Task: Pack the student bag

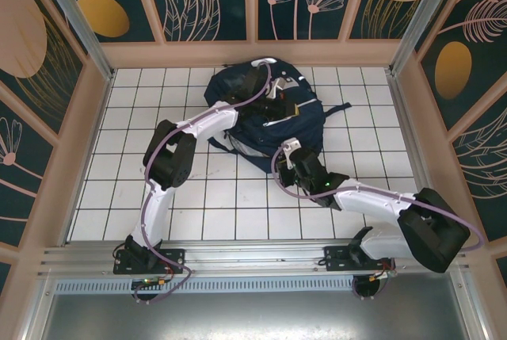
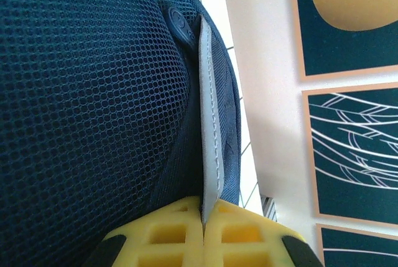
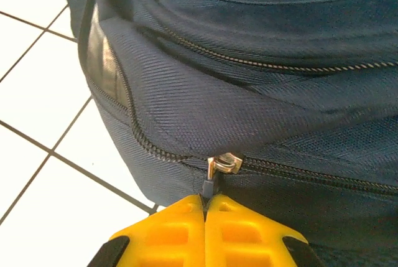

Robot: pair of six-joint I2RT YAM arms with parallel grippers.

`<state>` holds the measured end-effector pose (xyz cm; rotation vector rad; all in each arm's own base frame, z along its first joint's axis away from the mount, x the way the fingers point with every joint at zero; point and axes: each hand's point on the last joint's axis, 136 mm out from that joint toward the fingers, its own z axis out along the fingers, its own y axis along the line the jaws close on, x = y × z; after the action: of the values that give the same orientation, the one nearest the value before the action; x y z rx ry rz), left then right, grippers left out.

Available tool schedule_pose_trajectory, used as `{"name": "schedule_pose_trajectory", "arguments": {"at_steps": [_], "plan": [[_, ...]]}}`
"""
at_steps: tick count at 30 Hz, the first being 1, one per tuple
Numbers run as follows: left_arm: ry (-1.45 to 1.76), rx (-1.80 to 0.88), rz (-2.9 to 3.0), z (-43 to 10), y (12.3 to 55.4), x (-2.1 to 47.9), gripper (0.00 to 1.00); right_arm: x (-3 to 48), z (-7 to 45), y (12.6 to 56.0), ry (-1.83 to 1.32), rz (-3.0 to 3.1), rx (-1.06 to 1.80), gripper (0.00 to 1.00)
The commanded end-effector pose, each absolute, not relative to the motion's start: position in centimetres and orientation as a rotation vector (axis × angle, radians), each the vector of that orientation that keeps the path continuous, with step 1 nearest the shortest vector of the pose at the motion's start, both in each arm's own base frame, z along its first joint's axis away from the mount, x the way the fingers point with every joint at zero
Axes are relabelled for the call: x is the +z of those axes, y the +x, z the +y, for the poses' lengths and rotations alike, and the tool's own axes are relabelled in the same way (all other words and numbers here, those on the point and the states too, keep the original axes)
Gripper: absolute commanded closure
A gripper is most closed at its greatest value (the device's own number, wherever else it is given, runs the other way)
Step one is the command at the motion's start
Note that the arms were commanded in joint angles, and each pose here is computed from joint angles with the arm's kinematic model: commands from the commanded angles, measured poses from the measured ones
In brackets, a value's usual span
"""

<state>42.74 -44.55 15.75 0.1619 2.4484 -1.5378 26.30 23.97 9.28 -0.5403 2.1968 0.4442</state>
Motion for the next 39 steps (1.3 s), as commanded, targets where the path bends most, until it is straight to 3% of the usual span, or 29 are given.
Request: {"name": "schedule_pose_trajectory", "arguments": {"at_steps": [1,8,12,17,21,22,27,29,36,39], "plan": [[0.252,-1.601,2.151,-45.8,43.9,23.7,1.0,13.5,30.1,23.5,-0.759,2.049,0.755,1.0],[0.203,-1.609,2.169,-45.5,43.8,22.2,1.0,13.9,31.6,23.3,-0.79,2.05,0.86,1.0],[0.214,-1.503,2.189,-44.4,43.7,21.8,1.0,13.0,29.0,25.0,-0.646,2.123,0.831,1.0],[0.188,-1.58,2.174,-44.8,43.4,21.9,1.0,13.1,24.7,26.8,-0.45,2.133,0.724,0.98],[0.265,-1.463,2.206,-44.4,43.6,21.5,1.0,14.9,20.0,28.7,-0.153,2.129,0.577,0.58],[0.292,-1.432,2.208,-44.1,43.5,21.7,1.0,15.0,18.9,29.1,-0.09,2.155,0.571,0.51],[0.399,-1.395,2.214,-42.7,42.6,22.0,1.0,13.6,14.9,30.6,0.089,2.251,0.526,0.51],[0.435,-1.39,2.23,-42.5,42.0,21.8,1.0,13.3,14.4,30.9,0.205,2.275,0.636,0.51],[0.486,-1.373,2.259,-41.9,40.8,21.0,1.0,13.0,16.6,32.6,0.479,2.33,1.114,0.31],[0.489,-1.378,2.268,-41.9,40.6,20.6,1.0,13.5,17.5,33.7,0.52,2.32,1.203,0.3]]}}
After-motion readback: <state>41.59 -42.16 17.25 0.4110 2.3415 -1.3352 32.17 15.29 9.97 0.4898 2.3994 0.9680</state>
